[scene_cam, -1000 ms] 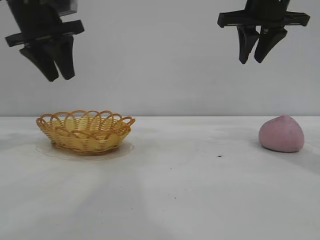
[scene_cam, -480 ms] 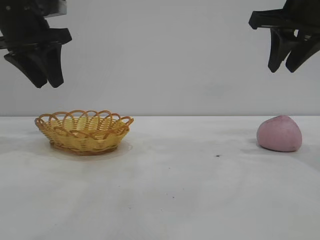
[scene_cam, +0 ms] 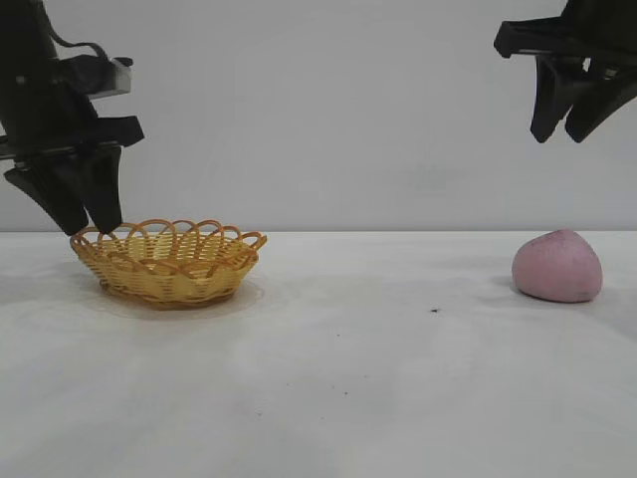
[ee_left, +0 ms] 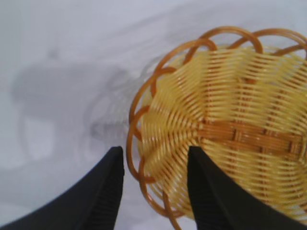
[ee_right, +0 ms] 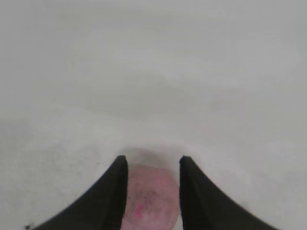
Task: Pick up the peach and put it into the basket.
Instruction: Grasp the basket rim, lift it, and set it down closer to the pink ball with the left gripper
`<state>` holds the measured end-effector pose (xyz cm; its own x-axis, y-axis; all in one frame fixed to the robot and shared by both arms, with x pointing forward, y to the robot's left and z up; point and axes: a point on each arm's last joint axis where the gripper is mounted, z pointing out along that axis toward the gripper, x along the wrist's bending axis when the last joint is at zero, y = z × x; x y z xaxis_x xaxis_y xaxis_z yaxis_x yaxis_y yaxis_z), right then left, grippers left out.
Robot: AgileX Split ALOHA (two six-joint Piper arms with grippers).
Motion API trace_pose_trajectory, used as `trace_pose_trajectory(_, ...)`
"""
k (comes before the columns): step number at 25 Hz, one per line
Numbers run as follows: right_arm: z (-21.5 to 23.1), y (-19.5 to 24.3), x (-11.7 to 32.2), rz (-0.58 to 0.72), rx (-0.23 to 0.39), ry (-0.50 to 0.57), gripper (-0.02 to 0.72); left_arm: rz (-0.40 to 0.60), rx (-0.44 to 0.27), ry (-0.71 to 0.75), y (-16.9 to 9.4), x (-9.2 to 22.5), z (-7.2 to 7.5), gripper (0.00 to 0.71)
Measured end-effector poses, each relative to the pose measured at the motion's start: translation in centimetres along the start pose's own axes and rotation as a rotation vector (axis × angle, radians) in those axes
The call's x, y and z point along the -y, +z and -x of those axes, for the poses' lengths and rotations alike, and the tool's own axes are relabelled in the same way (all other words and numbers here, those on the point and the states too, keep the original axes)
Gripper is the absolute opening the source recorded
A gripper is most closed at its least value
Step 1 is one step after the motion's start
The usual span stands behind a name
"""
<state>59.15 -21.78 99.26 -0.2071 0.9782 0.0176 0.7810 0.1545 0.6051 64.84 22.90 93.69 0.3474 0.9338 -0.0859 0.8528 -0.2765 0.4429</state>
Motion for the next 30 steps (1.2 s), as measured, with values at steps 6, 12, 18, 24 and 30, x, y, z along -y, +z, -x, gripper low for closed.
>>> trace_pose_trajectory(6, 0.0, 0.0, 0.0, 0.0, -0.001, 0.001, 0.216, 0.001, -0.005, -0.003, 0.6, 0.1, -0.1, 0.267)
trace_pose_trajectory(12, 0.0, 0.0, 0.0, 0.0, -0.001, 0.002, 0.216, -0.01, -0.004, -0.005, 1.1, 0.3, -0.2, 0.267)
trace_pose_trajectory(18, 0.0, 0.0, 0.0, 0.0, -0.003, 0.004, 0.216, 0.002, -0.009, -0.005, 1.1, 0.2, -0.3, 0.0)
trace_pose_trajectory(24, 0.0, 0.0, 0.0, 0.0, -0.005, 0.002, 0.216, 0.004, -0.009, -0.007, 1.1, 0.2, -0.3, 0.0)
trace_pose_trajectory(30, -0.1, 0.0, 0.0, 0.0, -0.008, 0.001, 0.216, 0.001, -0.005, -0.02, 1.1, 0.2, -0.2, 0.0)
